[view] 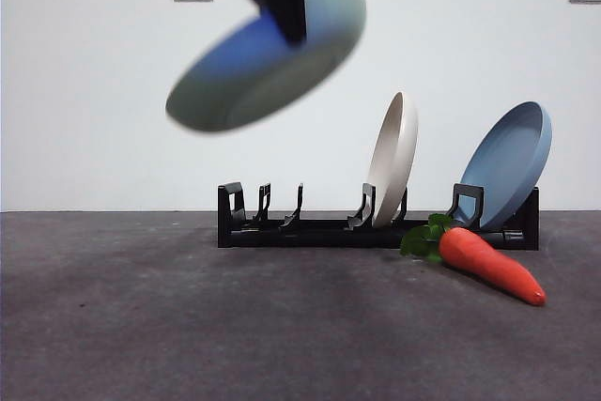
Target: Take the green plate from the plate rack,put the plate on the table,take the carrot from the table,put the carrot in the plate
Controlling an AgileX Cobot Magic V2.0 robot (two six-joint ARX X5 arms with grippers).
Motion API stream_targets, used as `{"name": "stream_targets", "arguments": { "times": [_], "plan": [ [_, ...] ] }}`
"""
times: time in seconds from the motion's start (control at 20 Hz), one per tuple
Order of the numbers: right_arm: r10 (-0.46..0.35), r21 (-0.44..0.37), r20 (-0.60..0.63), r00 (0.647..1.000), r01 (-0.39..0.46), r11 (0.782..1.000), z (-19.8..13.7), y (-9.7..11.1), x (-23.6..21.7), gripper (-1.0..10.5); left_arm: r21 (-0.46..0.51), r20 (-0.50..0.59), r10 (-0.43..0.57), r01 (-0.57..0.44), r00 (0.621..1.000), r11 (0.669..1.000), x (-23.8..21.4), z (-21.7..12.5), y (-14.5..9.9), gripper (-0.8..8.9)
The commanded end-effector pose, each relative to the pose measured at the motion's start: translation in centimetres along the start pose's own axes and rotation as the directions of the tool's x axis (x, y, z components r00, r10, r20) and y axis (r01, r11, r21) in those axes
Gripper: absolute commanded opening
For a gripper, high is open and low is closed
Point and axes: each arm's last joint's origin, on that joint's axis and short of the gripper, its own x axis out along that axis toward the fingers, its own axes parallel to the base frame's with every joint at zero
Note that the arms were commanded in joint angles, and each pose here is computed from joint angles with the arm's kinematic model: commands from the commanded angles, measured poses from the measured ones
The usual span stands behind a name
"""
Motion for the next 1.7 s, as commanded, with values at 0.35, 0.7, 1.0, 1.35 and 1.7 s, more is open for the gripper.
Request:
{"name": "stream_targets", "arguments": {
  "times": [0.35, 0.7, 1.0, 1.35, 1.7],
  "plan": [
    [0.001, 0.006, 0.006, 1.0, -0.001, 1.0, 0.1, 0.0, -0.1, 6.6, 0.151, -0.107, 0.026, -0.009, 0.994, 0.988, 7.3, -4.0, -5.0, -0.06],
    [0.001, 0.009, 0.006, 1.0, -0.001, 1.0, 0.1, 0.0, -0.1, 6.6, 0.247, -0.188, -0.002, 0.05, 0.982, 0.968, 13.3, -5.1, -8.6, -0.06],
    [0.001, 0.009, 0.006, 1.0, -0.001, 1.0, 0.1, 0.0, -0.1, 6.6, 0.237, -0.23, -0.045, 0.101, 0.972, 0.966, 14.7, -5.8, -9.7, 0.54],
    [-0.001, 0.007, 0.011, 1.0, 0.001, 1.0, 0.1, 0.0, 0.0, 6.6, 0.196, -0.216, -0.042, 0.086, 0.975, 0.977, 13.9, -5.5, -9.4, 2.62],
    [-0.006, 0.012, 0.039, 0.999, 0.005, 1.0, 3.1, -1.8, 2.4, 6.6, -0.108, 0.07, -0.023, 0.03, 0.997, 0.994, 3.3, -2.8, -4.8, 2.61]
  ]
}}
